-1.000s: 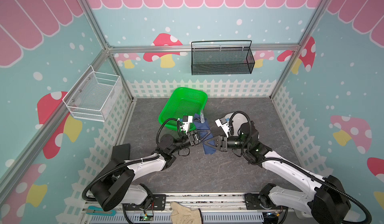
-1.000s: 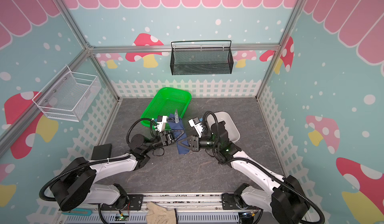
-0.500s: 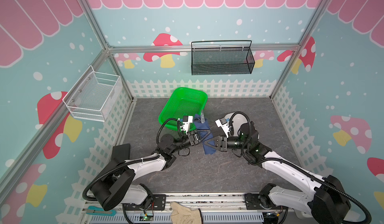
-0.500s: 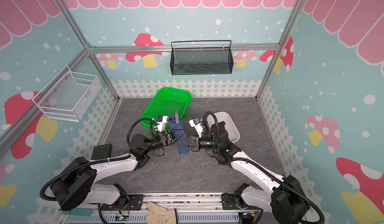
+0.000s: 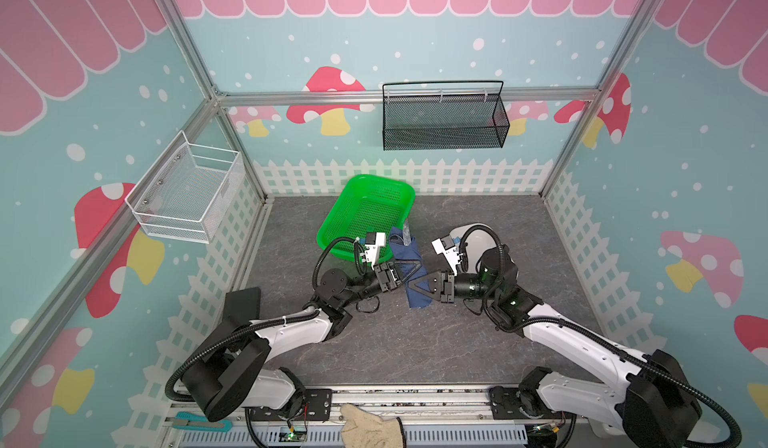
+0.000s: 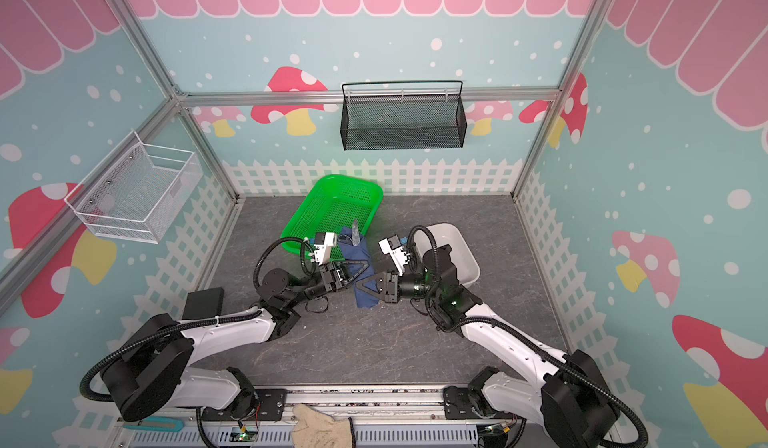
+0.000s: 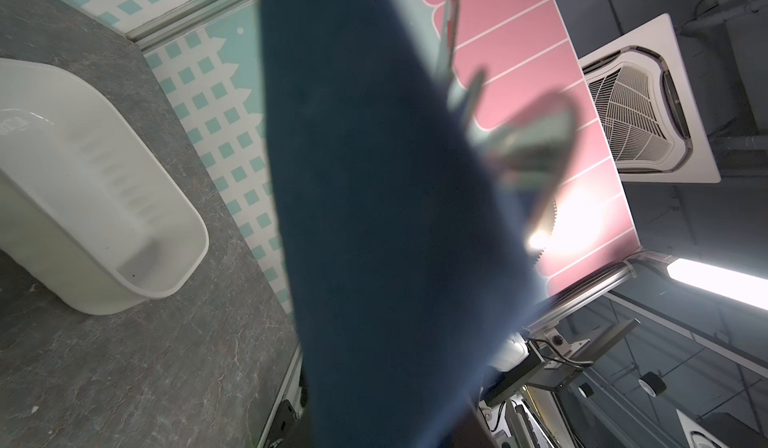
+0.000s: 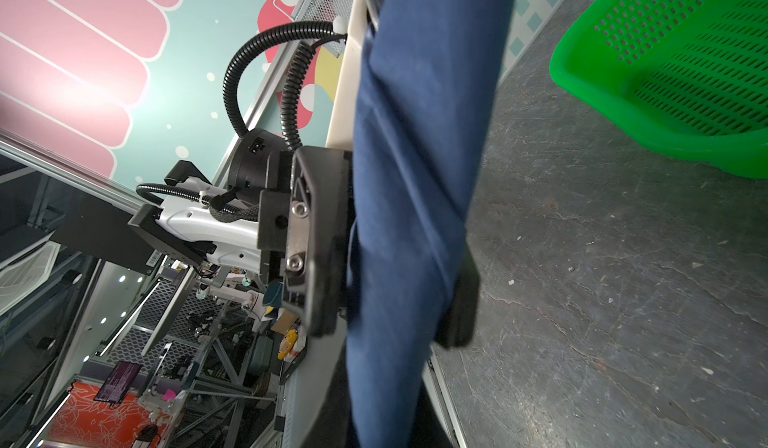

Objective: Place the utensils on the paper napkin and roll it up

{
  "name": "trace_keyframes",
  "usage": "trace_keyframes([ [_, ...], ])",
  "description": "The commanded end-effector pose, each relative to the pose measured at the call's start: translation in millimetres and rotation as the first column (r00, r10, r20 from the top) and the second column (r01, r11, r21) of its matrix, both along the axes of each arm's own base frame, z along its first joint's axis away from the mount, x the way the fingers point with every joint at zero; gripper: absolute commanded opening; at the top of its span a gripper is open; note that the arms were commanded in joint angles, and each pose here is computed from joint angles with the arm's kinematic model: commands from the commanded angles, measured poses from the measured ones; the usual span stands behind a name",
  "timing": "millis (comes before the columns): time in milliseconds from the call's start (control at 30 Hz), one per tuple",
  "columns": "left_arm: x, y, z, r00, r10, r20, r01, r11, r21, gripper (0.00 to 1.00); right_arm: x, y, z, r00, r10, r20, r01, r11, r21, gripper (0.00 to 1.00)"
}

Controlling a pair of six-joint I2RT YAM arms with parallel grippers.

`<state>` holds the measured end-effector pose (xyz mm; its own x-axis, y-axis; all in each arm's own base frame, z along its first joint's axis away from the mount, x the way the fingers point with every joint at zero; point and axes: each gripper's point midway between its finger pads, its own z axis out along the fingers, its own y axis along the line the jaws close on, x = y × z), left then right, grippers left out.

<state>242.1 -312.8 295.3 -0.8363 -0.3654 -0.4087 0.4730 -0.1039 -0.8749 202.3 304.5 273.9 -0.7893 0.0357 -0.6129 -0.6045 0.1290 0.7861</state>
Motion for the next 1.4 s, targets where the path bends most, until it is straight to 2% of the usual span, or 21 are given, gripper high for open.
trace_keyframes([
  [0, 0, 0, 6, 1.0, 0.005, 0.018, -0.005, 1.0, -0.023, 0.23, -4, 1, 10, 0.999, 0.011, 0.037, -0.012, 0.999, 0.037, 0.11],
  [533, 1, 2, 10, 0.999, 0.025, 0.033, -0.025, 1.0, -0.015, 0.06, -4, 0, 8, 0.999, 0.007, 0.038, -0.008, 0.999, 0.033, 0.15],
  [767, 8, 5, -2, 0.999, 0.032, -0.005, -0.032, 0.999, 0.03, 0.03, 2, -5, 5, 0.998, -0.034, 0.048, 0.034, 0.999, 0.008, 0.28],
  [933, 14, 10, -1, 0.999, 0.036, -0.006, -0.035, 0.999, 0.032, 0.03, 14, -14, 1, 0.994, -0.103, 0.043, 0.104, 0.995, -0.011, 0.37],
  [1100, 22, 18, -5, 0.999, 0.049, -0.016, -0.049, 0.998, 0.038, 0.03, 28, -27, -2, 0.98, -0.196, 0.045, 0.198, 0.98, -0.033, 0.43],
  [1367, 32, 37, -14, 0.996, 0.076, -0.045, -0.074, 0.996, 0.055, 0.02, 43, -61, -13, 0.909, -0.411, 0.07, 0.416, 0.905, -0.083, 0.47],
])
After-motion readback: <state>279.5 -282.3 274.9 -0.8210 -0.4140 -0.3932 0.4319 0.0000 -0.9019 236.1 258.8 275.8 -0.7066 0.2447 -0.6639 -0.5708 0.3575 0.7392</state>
